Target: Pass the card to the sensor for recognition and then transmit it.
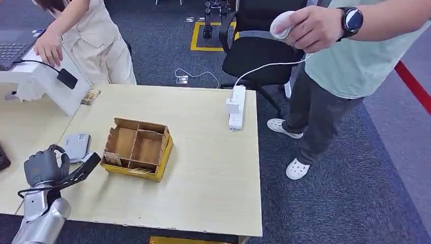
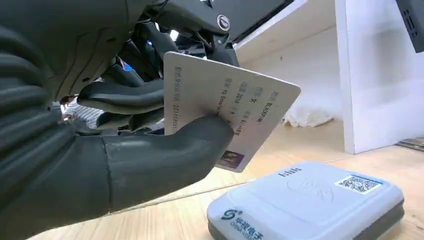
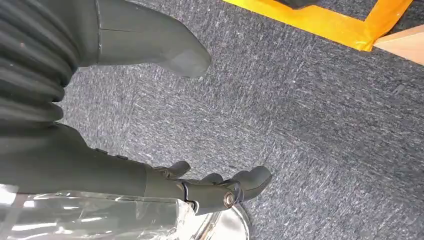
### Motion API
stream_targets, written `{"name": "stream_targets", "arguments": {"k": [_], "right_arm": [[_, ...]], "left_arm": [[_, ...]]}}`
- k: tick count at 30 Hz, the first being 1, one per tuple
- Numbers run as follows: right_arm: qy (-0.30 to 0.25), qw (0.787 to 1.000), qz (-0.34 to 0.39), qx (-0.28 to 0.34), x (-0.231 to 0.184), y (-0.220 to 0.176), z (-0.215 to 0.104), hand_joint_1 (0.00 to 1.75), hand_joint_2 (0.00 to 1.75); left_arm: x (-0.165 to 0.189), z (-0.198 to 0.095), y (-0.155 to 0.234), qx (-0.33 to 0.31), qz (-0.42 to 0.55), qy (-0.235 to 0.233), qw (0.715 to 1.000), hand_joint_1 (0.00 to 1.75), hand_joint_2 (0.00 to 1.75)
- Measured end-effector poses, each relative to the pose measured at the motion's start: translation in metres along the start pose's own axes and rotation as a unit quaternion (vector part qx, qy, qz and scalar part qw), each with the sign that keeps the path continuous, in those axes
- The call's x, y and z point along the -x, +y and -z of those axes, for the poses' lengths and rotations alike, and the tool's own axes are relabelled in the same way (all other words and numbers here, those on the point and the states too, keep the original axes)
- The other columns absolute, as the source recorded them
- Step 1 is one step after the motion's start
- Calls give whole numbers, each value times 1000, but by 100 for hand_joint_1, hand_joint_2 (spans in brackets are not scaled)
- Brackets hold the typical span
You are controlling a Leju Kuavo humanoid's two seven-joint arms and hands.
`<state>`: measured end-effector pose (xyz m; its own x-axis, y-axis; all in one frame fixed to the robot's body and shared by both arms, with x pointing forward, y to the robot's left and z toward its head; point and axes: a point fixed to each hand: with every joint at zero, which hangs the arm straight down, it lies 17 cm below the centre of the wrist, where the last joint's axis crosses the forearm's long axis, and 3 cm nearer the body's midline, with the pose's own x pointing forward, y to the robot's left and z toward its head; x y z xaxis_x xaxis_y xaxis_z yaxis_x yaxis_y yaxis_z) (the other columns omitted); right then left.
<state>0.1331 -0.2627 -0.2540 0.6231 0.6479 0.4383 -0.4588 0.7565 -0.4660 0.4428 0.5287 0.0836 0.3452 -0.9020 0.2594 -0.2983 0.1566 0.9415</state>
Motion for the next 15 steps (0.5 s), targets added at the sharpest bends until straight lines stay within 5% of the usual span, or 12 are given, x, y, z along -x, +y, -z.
{"name": "stream_targets", "arguments": {"k": [15], "right_arm": [[-2,1000,-4,1,-1,-1,0,0,175]], "left_arm": [[-16,10,12,-16,6,-25,1000,175,175]]}}
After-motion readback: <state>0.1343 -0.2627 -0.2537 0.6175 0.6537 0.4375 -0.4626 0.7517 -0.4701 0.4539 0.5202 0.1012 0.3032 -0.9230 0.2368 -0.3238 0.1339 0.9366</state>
